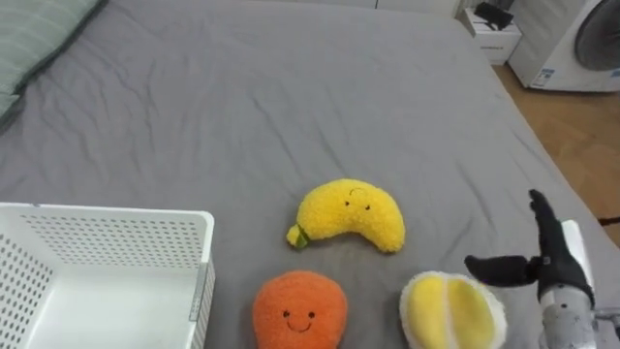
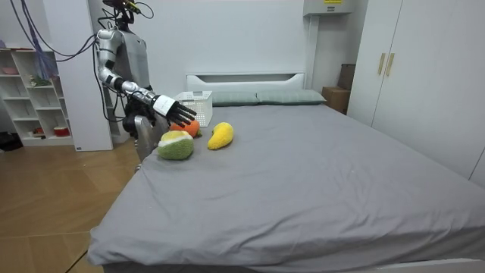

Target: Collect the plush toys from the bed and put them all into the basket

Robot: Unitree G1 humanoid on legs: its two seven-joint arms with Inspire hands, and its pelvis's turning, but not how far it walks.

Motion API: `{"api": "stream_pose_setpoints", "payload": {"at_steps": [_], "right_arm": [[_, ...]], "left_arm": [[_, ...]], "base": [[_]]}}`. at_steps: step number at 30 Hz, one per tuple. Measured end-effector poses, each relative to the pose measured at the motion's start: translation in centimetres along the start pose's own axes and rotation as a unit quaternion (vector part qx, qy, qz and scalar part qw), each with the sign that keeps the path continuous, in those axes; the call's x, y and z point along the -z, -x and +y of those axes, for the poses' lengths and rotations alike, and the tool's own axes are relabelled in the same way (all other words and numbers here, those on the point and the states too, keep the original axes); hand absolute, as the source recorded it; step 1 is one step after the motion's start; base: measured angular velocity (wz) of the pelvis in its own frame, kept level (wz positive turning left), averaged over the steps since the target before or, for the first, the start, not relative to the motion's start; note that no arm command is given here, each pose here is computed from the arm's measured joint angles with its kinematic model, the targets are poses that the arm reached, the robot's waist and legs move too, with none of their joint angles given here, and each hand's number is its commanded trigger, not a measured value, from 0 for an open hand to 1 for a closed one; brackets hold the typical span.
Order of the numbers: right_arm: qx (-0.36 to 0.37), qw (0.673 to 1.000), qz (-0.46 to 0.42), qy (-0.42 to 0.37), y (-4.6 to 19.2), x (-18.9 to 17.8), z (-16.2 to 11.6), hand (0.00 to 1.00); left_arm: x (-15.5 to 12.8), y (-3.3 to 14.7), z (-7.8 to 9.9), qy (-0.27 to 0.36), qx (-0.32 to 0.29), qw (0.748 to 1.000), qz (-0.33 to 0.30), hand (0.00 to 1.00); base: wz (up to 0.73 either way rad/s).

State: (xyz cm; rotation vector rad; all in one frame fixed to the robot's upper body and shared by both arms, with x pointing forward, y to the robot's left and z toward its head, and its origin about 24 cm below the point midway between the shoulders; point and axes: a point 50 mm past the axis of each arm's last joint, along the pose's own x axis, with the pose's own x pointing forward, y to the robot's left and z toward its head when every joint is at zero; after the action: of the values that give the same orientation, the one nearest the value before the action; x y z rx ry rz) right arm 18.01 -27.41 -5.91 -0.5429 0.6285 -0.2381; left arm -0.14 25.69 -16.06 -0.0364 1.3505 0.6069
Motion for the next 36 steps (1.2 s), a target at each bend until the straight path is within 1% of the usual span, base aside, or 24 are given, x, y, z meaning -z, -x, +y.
{"api": "stream_pose_setpoints", "payload": {"at_steps": [3,7,9,12,16,17,18,19,20,26,28,36], "right_arm": [[-0.048,0.998,0.033,0.01,0.1,1.3,1.0,0.0],[-0.08,0.995,0.047,0.025,0.2,1.8,1.3,0.0],[-0.101,0.991,0.065,0.056,0.3,2.6,1.6,0.0],[-0.125,0.984,0.095,0.088,0.5,3.8,1.9,0.0],[-0.139,0.977,0.122,0.105,0.7,4.8,2.0,0.0],[-0.146,0.975,0.128,0.108,0.6,5.0,2.0,0.08],[-0.151,0.973,0.133,0.111,0.5,5.1,2.1,0.43],[-0.153,0.972,0.134,0.113,0.4,5.0,2.1,0.93],[-0.157,0.971,0.135,0.116,0.3,4.9,2.1,1.0],[-0.158,0.97,0.149,0.114,0.2,5.3,1.9,1.0],[-0.156,0.97,0.151,0.112,0.3,5.5,1.8,1.0],[-0.165,0.966,0.159,0.122,0.6,5.8,2.6,1.0]], "left_arm": [[0.1,0.0,0.0,-0.003,0.0,1.0,0.002,0.0],[-0.1,0.0,0.1,-0.034,-0.003,0.999,-0.002,0.0],[-0.4,0.0,0.0,-0.043,-0.002,0.999,-0.004,0.0],[-0.3,0.1,0.1,-0.044,-0.003,0.999,0.001,0.0],[0.0,0.1,0.3,-0.045,-0.005,0.999,0.013,0.0],[0.0,0.1,0.3,-0.045,-0.006,0.999,0.014,0.0],[0.0,0.1,0.3,-0.045,-0.006,0.999,0.015,0.0],[0.0,0.1,0.3,-0.045,-0.006,0.999,0.015,0.0],[0.0,0.1,0.3,-0.046,-0.006,0.999,0.015,0.0],[0.1,0.1,0.5,-0.047,-0.01,0.999,0.018,0.0],[0.1,0.1,0.6,-0.058,-0.012,0.998,0.016,0.0],[0.0,0.1,0.5,-0.069,-0.013,0.997,0.022,0.0]], "base": [[0.0],[0.04],[0.09],[0.09],[0.08],[0.0],[0.0],[0.0],[0.0],[0.03],[0.02],[0.01]]}}
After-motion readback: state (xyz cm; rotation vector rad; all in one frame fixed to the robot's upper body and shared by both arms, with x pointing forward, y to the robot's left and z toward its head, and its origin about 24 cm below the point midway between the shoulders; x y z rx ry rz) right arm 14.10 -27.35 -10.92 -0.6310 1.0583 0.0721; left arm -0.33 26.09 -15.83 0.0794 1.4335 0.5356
